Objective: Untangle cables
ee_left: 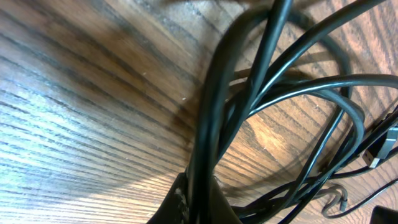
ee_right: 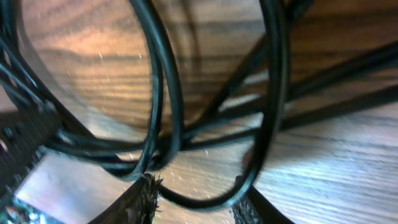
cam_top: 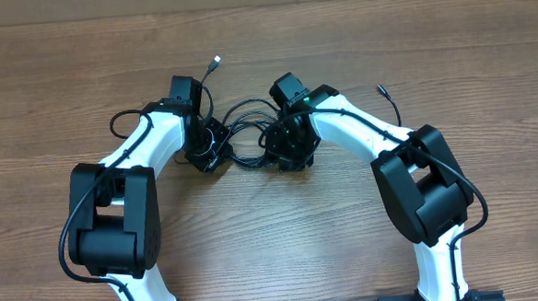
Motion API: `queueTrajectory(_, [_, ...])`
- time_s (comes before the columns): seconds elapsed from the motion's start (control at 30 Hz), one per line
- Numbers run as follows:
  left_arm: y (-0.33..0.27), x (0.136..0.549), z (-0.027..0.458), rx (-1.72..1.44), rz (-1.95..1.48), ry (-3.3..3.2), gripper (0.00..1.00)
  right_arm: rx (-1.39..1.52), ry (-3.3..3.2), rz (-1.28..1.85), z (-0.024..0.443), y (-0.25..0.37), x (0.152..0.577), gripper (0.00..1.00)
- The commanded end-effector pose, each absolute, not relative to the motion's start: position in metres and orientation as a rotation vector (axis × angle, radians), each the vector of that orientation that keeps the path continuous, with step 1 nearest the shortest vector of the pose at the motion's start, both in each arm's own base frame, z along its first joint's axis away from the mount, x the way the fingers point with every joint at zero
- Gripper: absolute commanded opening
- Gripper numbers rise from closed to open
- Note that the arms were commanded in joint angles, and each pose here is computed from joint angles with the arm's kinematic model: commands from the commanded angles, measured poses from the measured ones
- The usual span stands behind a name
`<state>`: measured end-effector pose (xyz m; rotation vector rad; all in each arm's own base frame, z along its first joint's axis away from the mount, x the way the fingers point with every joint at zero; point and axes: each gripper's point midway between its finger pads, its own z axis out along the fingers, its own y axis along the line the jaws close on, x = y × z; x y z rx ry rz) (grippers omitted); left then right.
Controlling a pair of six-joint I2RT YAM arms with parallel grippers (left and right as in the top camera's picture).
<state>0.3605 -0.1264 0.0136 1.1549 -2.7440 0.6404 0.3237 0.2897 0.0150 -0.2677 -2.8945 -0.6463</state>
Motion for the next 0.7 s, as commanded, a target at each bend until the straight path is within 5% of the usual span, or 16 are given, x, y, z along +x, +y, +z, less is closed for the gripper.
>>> queueTrajectory(0.0, [-0.133,0.363,0.015,1.102,0.684,-2.738,0.04,-0.363,-2.906,-0.638,0.009,0.297,0.327,0.39])
queueTrajectory(0.67, [-0.128,0.362,0.013,1.091,0.648,-2.763,0.04,-0.197,-2.805,-0.858,0.025,0.304,0.327,0.28])
